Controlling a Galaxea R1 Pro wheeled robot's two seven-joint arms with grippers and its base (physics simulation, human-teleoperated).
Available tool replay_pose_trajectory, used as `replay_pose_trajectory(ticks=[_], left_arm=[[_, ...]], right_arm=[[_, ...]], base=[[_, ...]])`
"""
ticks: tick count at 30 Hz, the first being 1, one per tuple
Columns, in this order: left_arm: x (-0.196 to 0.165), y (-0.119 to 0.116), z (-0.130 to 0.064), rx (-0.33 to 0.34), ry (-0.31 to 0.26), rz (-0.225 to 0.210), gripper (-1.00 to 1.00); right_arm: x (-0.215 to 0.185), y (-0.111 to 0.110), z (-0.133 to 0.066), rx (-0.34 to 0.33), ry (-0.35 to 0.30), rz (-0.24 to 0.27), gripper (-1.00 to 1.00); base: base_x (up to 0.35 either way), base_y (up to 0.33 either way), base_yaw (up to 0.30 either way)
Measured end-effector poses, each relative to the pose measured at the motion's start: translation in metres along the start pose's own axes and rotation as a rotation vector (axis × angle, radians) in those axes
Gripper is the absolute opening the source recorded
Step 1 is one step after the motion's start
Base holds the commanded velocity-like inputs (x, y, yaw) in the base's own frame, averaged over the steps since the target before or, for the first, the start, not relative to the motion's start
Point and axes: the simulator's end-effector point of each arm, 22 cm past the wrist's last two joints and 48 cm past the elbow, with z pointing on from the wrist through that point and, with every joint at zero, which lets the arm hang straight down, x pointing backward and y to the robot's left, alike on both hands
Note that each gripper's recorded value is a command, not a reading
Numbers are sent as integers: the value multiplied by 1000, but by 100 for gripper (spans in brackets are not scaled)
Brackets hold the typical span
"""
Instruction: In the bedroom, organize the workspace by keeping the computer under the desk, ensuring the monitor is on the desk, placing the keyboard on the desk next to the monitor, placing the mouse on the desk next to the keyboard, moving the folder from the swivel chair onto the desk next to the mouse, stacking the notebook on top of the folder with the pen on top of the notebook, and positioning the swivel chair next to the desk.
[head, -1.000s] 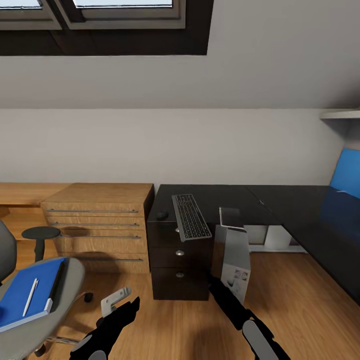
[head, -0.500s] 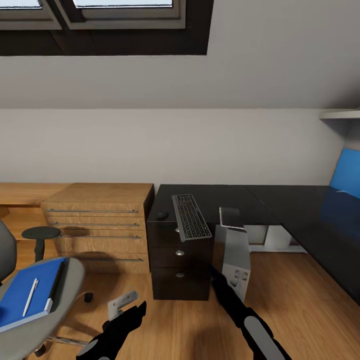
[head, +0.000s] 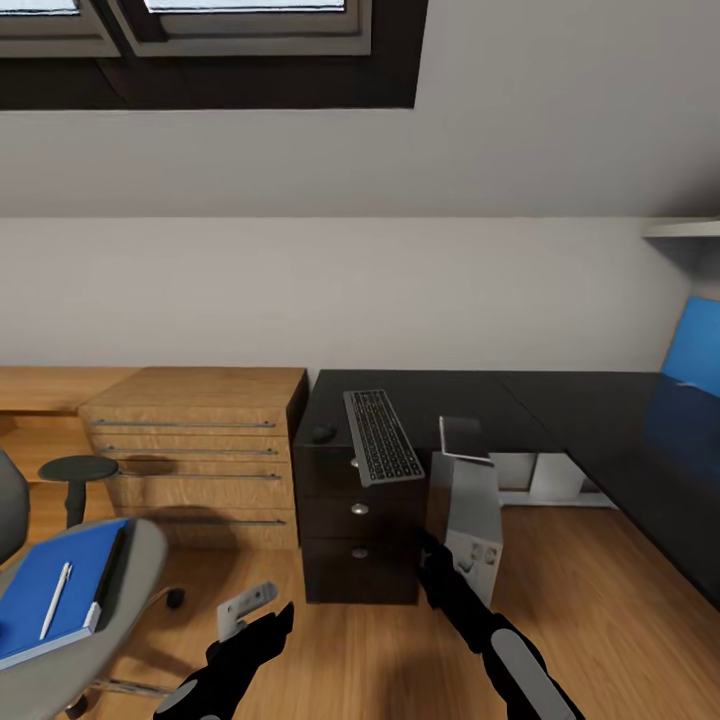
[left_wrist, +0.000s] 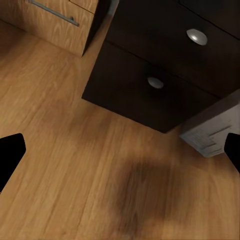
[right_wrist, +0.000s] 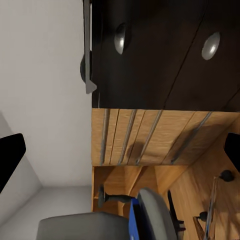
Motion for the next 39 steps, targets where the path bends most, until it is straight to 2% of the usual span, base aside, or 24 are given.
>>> replay_pose_trajectory(ticks=[5,21,30,39], left_arm=[[0,0,0,0,-1,1,100],[-18,-19,-17,13,11,17,100],[-18,-20,-17,16,12,18,100],[-18,-20,-17,17,11,17,100]], right_arm=[[0,0,0,0,0,0,100],[-4,31,1,4,-1,-3,100],[-4,31,1,5,0,-3,100],[-5,31,1,5,-3,-2,100]], base=[[198,0,0],[1,0,0],[13,0,0],[147,0,0]])
